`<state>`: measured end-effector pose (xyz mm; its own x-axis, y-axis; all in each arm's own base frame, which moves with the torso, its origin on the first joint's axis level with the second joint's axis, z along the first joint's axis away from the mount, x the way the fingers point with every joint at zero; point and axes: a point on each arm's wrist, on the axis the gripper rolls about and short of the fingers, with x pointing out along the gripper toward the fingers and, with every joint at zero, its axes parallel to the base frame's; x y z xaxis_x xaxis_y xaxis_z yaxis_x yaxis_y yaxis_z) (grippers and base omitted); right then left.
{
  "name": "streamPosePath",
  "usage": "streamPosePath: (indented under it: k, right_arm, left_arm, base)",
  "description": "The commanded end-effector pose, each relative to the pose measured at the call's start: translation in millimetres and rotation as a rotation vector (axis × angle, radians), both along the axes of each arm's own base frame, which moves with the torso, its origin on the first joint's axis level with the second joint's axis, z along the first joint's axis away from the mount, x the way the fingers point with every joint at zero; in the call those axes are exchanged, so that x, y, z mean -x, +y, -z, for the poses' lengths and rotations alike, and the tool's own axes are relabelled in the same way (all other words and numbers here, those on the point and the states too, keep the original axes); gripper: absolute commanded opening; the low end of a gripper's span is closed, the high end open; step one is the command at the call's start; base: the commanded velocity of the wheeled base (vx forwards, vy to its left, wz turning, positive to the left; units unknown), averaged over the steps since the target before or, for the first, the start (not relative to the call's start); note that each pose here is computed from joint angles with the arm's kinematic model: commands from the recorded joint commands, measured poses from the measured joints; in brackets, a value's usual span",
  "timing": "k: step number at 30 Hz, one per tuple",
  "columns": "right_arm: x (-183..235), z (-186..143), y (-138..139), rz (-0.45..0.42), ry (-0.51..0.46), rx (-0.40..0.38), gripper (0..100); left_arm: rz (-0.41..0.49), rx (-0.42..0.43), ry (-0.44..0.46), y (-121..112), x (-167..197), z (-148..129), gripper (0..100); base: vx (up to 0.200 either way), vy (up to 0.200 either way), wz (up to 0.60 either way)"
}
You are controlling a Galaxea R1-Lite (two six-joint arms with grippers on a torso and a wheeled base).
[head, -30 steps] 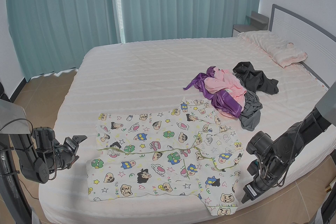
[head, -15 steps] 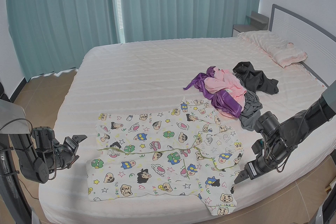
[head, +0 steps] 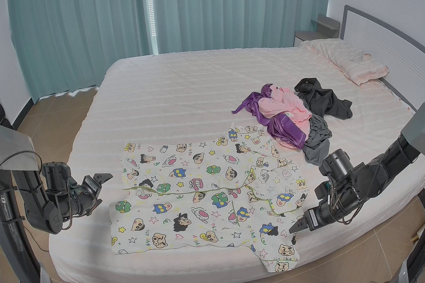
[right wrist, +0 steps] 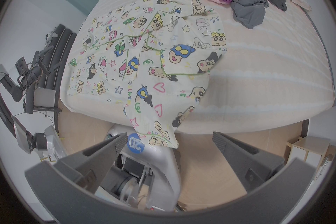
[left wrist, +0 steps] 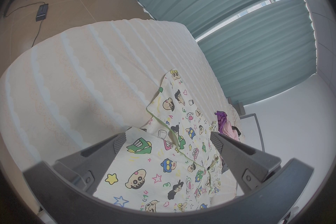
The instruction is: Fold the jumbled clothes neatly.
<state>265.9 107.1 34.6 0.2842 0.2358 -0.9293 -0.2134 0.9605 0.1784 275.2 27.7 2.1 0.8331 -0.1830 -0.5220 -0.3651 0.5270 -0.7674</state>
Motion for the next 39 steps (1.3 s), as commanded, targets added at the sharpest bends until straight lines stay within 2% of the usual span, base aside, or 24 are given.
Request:
streamPosePath:
  k: [1, 7, 8, 11, 14, 17, 20, 22, 23, 26, 32, 39]
  right_arm:
    - [-14, 15, 12, 0.102, -0.043, -0.072, 100]
    - [-30, 5, 23, 0.191, -0.101, -0.160, 100]
    - [-37, 1, 28, 0.224, -0.114, -0.191, 100]
    - [-45, -5, 34, 0.275, -0.125, -0.236, 100]
    - [-47, -5, 38, 0.304, -0.119, -0.262, 100]
    - [-47, -4, 40, 0.322, -0.133, -0.287, 100]
    - [-46, -3, 38, 0.357, -0.153, -0.329, 100]
    - [-46, -3, 38, 0.361, -0.156, -0.335, 100]
    - [-45, 0, 37, 0.376, -0.164, -0.350, 100]
    - [-43, 4, 37, 0.374, -0.170, -0.356, 100]
    - [-40, 6, 35, 0.371, -0.202, -0.379, 100]
    - [-38, 7, 34, 0.369, -0.215, -0.389, 100]
  left_arm:
    - [0.014, -0.001, 0.004, -4, 1, 0, 100]
    - [0.028, -0.023, -0.037, -4, -12, -2, 100]
    - [0.050, -0.059, -0.043, -3, -19, 2, 100]
    - [0.090, -0.098, -0.053, -7, -32, 5, 100]
    - [0.126, -0.103, -0.013, -16, -50, 7, 100]
    - [0.146, -0.111, 0.072, -28, -70, 8, 100]
    - [0.125, -0.147, 0.146, -49, -87, 7, 100]
    - [0.119, -0.152, 0.153, -53, -89, 7, 100]
    - [0.062, -0.143, 0.151, -68, -99, 7, 100]
    - [0.025, -0.127, 0.148, -79, -106, 10, 100]
    - [-0.022, -0.210, 0.162, -94, -106, 23, 100]
    - [-0.018, -0.240, 0.165, -104, -106, 27, 100]
  base:
    - [0.000, 0.000, 0.00]
    - [0.000, 0.000, 0.00]
    - [0.000, 0.000, 0.00]
    - [0.000, 0.000, 0.00]
    - [0.000, 0.000, 0.00]
    - [0.000, 0.000, 0.00]
    - [0.000, 0.000, 0.00]
    - [0.000, 0.000, 0.00]
    - [0.000, 0.000, 0.00]
    - [0.000, 0.000, 0.00]
    - [0.000, 0.000, 0.00]
    - [0.000, 0.000, 0.00]
